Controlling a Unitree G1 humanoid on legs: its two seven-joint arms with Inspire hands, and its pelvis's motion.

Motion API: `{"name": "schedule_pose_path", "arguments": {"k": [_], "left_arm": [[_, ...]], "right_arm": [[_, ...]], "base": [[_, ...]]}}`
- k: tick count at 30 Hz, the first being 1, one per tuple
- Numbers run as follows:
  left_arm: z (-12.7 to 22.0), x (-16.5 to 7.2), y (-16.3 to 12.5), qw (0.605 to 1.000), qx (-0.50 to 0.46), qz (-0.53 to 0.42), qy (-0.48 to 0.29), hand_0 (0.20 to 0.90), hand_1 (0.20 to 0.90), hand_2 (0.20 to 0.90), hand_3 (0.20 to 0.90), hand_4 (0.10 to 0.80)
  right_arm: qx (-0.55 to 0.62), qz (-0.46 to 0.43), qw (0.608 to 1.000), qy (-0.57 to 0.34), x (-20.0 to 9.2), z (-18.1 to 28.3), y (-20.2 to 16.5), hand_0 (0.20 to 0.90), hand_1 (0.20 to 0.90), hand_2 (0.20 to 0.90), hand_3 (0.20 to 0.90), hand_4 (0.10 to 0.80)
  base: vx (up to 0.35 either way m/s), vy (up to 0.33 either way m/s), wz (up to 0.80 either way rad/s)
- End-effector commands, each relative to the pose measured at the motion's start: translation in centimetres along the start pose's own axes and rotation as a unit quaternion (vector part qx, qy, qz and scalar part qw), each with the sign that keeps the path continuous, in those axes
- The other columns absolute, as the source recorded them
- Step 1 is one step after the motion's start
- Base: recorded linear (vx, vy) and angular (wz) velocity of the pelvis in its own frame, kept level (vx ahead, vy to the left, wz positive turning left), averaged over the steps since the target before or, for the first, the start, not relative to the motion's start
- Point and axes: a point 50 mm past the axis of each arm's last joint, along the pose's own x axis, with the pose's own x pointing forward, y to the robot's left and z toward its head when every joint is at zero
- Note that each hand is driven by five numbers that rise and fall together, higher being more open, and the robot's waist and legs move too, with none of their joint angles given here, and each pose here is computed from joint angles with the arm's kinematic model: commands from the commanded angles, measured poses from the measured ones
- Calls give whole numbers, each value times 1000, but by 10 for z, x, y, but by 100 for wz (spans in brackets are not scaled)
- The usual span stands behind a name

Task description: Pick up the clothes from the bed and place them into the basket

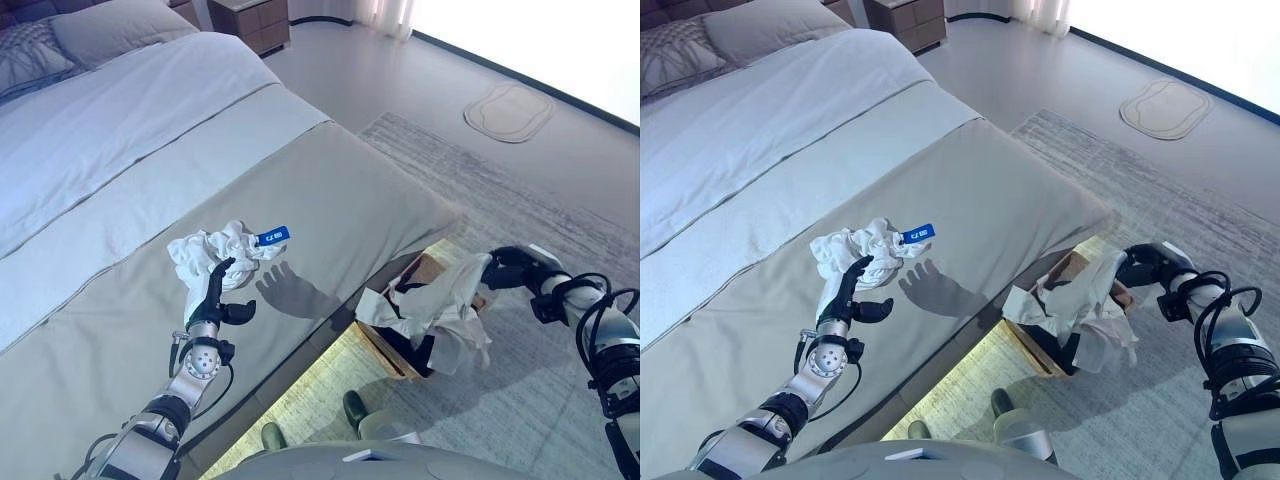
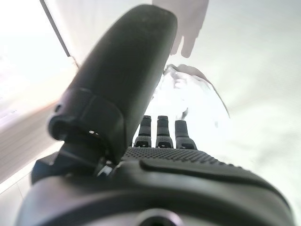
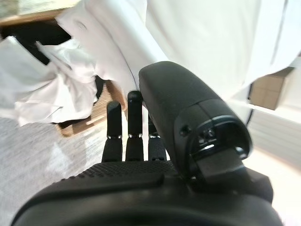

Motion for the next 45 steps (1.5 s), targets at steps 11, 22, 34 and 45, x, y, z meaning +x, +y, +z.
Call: {"name": "schedule_pose_path", "arguments": {"k": [11,22,34,45], "left_arm": [[32,16,23,994,-21,52,-88,900,900,900,900,800],[20,10,24,995,-15,68,-71,900,900,900,900,800],[31,9,24,991,-42,92,-90,900,900,900,900,800],[63,19,30,984,-40,77,-159,900,900,900,900,800]], "right_arm": [[-86,-180,972,-122,-15,72,-57,900,900,900,900,800],[-94,-249,954,-136,-11,111,-67,900,900,900,900,800],[-240,-308,861,-327,-32,231,-20,900,900,900,900,800],[-234,-260,869,-351,-35,277,-9,900,900,900,900,800]], "base": [[8,3,3],[7,5,14],[-16,7,18],[-88,21,27]]}}
